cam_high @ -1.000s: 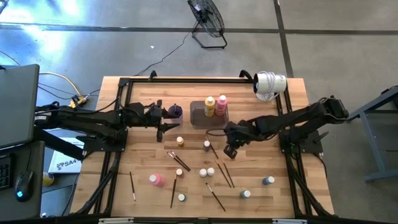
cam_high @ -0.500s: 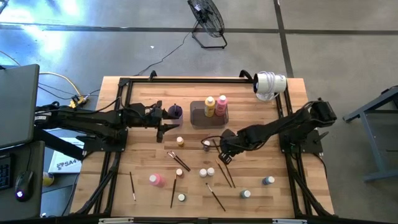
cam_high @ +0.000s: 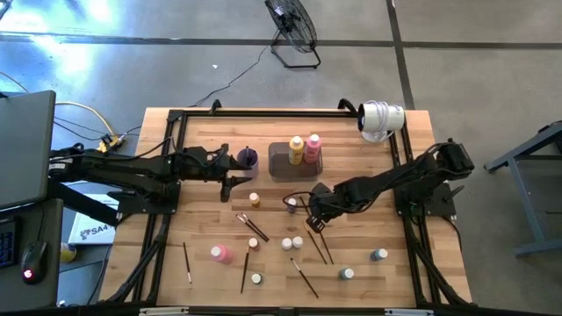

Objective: Pick & Place Paint Supplies
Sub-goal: Put the gold paint brush into the purple cup

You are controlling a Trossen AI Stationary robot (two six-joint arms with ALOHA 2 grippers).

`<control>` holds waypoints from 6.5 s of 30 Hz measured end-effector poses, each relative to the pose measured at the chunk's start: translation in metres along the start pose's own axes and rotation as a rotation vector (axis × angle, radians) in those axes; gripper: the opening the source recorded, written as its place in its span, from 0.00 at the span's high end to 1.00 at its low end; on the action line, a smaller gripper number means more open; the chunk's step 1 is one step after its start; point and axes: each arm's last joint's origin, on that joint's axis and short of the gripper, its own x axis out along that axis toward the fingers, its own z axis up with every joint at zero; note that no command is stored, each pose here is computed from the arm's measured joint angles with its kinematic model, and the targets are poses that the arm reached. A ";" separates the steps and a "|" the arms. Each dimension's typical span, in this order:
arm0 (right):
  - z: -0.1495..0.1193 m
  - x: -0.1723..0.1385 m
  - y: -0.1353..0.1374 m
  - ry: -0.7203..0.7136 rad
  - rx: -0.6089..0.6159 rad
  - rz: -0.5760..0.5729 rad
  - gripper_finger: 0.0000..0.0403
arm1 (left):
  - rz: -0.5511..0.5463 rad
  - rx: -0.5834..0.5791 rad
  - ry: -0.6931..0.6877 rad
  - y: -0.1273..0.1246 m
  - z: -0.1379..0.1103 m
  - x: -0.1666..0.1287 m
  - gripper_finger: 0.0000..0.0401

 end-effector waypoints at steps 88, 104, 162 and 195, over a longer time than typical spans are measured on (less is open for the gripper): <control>-0.019 0.062 -0.005 0.069 0.007 -0.225 0.99 | 0.004 0.000 0.052 0.000 -0.005 0.000 0.59; 0.000 0.006 -0.005 -0.025 -0.066 -0.074 0.99 | 0.004 0.000 0.051 0.000 -0.005 0.000 0.59; 0.055 -0.148 -0.021 -0.830 -0.482 0.233 0.99 | -0.114 0.005 -0.071 -0.007 0.066 0.087 0.40; 0.054 -0.147 -0.021 -0.828 -0.521 0.210 0.99 | -0.195 0.048 -0.069 -0.011 0.077 0.166 0.68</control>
